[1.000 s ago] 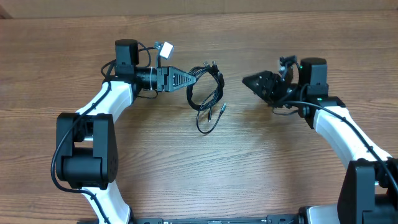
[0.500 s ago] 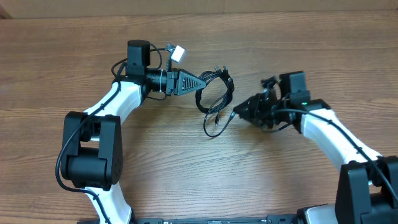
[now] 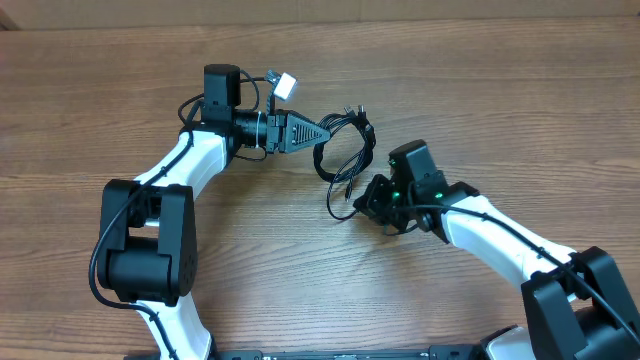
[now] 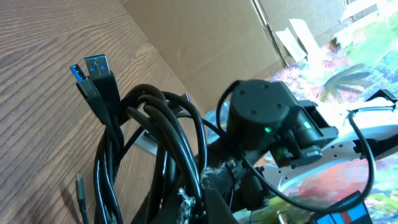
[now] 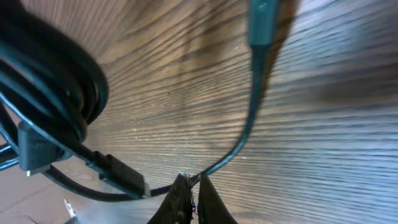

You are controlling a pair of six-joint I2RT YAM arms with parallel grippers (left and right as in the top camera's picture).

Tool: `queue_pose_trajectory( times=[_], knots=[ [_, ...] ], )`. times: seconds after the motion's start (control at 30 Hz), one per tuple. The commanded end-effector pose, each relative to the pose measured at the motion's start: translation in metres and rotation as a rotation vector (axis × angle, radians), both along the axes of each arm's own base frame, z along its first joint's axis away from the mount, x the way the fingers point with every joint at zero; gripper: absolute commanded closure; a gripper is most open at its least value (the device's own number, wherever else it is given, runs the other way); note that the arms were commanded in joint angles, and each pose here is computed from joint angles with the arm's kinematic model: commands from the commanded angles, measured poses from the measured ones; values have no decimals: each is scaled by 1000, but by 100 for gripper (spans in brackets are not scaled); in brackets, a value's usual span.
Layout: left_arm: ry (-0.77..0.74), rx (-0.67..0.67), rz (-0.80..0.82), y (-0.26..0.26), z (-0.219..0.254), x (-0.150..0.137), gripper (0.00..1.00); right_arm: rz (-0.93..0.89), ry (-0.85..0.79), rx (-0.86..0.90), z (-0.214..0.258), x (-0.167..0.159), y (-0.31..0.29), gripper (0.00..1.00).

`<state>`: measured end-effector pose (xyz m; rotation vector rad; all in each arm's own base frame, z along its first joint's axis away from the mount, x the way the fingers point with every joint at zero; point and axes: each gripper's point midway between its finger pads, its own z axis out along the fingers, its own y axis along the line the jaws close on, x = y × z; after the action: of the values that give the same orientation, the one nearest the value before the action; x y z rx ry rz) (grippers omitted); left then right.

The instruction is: Untangle cables

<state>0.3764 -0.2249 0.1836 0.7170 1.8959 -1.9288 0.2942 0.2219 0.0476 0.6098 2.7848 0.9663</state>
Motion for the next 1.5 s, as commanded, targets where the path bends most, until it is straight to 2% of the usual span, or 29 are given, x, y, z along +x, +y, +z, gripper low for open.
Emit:
queue_pose_trajectory(
  times=[0.0, 0.17, 0.37, 0.6, 0.67, 0.7, 0.73, 0.87, 0.97, 1.1, 1.3, 1.47],
  knots=[
    [-17, -29, -26, 2, 2, -5, 96, -38, -38, 18, 5, 10, 6, 95],
    [-17, -29, -24, 3, 2, -4, 96, 50, -126, 143, 28, 20, 23, 95],
    [-16, -29, -24, 3, 2, -4, 96, 45, -213, 257, 54, 44, 17, 95],
    [-17, -29, -24, 3, 2, -4, 96, -58, -180, 252, 49, 61, -23, 94],
    [-18, -29, -24, 3, 2, -4, 96, -81, -173, 232, 45, 64, -38, 90],
    [-17, -29, -24, 3, 2, -4, 96, -88, -173, 219, 42, 66, -45, 81],
    [-18, -29, -24, 3, 2, -4, 96, -96, -172, 210, 40, 67, -51, 77],
    [-25, -30, -24, 3, 2, -4, 96, -130, -141, 195, 35, 66, -66, 76],
    [-28, -30, -25, 2, 2, -4, 96, -92, -102, 234, 35, 56, -57, 79],
    [-27, -30, -25, 2, 1, -4, 96, 67, -105, 354, 52, 36, -32, 96],
    [-27, -30, -25, 2, 1, -4, 96, 120, -87, 376, 54, 25, -18, 96],
    [-26, -30, -25, 2, 1, -5, 96, 139, -130, 376, 58, 29, -12, 96]
  ],
)
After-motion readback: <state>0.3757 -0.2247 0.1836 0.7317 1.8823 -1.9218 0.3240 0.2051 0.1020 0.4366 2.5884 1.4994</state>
